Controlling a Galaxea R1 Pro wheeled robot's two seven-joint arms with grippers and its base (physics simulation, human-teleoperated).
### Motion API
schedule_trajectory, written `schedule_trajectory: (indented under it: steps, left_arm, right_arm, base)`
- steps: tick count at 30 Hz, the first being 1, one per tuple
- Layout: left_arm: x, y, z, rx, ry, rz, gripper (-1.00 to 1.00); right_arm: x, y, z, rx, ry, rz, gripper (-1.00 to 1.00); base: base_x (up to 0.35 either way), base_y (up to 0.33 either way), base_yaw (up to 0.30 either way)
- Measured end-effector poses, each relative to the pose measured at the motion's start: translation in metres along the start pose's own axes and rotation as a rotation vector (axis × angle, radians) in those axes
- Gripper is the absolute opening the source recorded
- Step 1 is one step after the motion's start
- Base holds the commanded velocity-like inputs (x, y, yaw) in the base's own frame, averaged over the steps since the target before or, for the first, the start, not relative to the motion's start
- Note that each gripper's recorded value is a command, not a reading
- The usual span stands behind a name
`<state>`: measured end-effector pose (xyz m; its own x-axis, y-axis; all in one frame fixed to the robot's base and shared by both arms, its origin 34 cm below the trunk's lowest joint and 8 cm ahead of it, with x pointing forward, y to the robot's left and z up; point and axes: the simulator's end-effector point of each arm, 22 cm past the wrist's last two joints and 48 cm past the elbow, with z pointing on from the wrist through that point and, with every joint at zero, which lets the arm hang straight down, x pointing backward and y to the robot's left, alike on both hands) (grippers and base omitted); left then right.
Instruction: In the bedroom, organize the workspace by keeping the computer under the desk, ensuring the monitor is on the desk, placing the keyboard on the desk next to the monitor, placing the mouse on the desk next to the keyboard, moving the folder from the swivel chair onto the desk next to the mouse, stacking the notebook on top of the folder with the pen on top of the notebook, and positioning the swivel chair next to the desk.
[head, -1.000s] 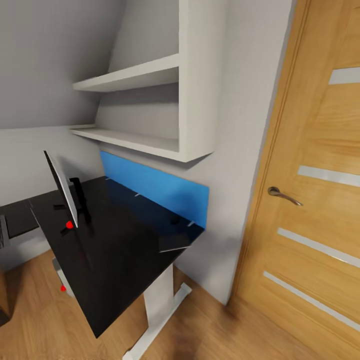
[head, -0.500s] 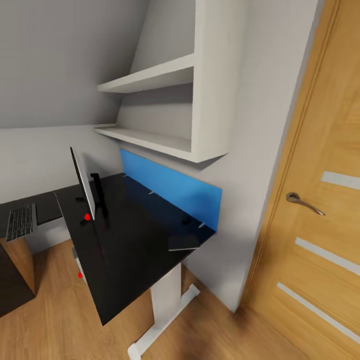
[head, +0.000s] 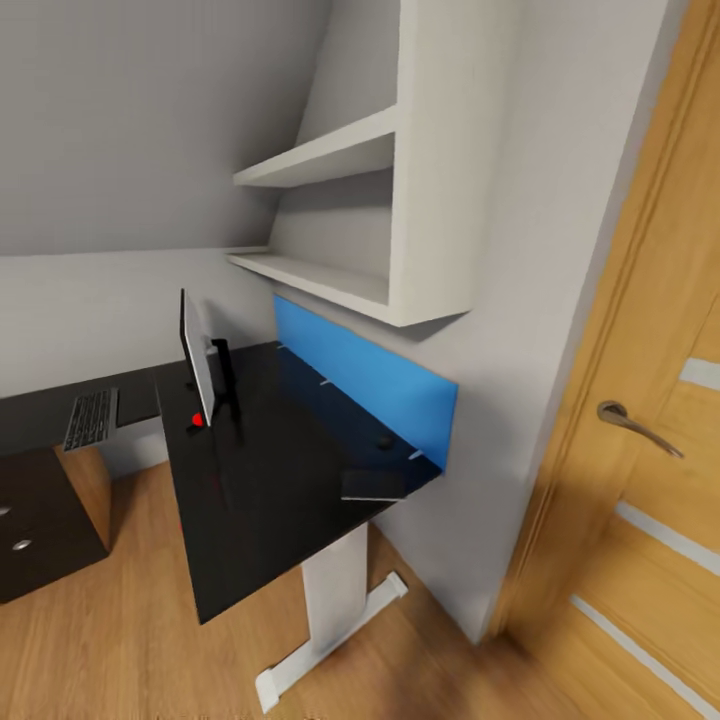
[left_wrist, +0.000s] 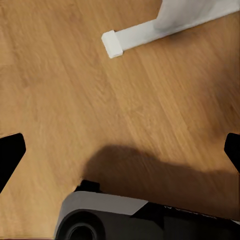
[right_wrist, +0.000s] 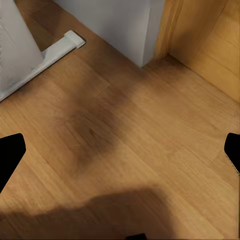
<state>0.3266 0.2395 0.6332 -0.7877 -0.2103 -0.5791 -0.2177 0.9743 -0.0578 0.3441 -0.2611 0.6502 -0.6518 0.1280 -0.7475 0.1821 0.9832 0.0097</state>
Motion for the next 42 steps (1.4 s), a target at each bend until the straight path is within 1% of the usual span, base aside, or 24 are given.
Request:
schedule_trajectory:
  steps: [10, 14, 18, 24, 32, 34, 36, 39, 42]
  left_arm:
    - [0.0, 0.003, 0.0, -0.007, 0.0, -0.007, 1.0]
    - [-0.001, 0.007, 0.001, -0.02, -0.001, -0.021, 1.0]
    - [-0.003, 0.017, 0.001, -0.044, -0.004, -0.049, 1.0]
    - [-0.003, 0.02, 0.001, -0.052, -0.005, -0.061, 1.0]
    - [-0.002, 0.02, 0.001, -0.054, -0.002, -0.063, 1.0]
    - [-0.002, 0.02, 0.001, -0.054, 0.0, -0.063, 1.0]
    - [-0.001, 0.02, 0.001, -0.055, 0.001, -0.063, 1.0]
    - [0.0, 0.021, 0.001, -0.055, 0.003, -0.063, 1.0]
    - [0.001, 0.021, 0.001, -0.056, 0.006, -0.063, 1.0]
  right_arm:
    - [0.0, 0.0, 0.0, 0.0, 0.0, 0.0, 1.0]
    - [0.0, 0.0, 0.0, 0.0, 0.0, 0.0, 1.0]
    - [0.0, 0.0, 0.0, 0.0, 0.0, 0.0, 1.0]
    - [0.0, 0.0, 0.0, 0.001, 0.001, 0.0, 1.0]
    - [0.002, -0.001, 0.0, 0.002, 0.008, -0.001, 1.0]
    - [0.005, -0.001, 0.0, 0.002, 0.018, -0.001, 1.0]
    - [0.012, -0.001, -0.001, 0.003, 0.053, -0.003, 1.0]
    - [0.018, -0.001, -0.001, 0.004, 0.078, -0.005, 1.0]
    - [0.021, -0.001, -0.002, 0.004, 0.089, -0.006, 1.0]
  base:
    - [0.0, -0.314, 0.274]
    - [0.0, -0.314, 0.274]
    - [0.0, -0.314, 0.274]
    - [0.0, -0.257, 0.273]
    - [0.0, -0.068, 0.272]
    - [0.0, -0.009, 0.261]
    - [0.0, -0.003, 0.252]
    - [0.0, -0.002, 0.241]
    - [0.0, -0.001, 0.225]
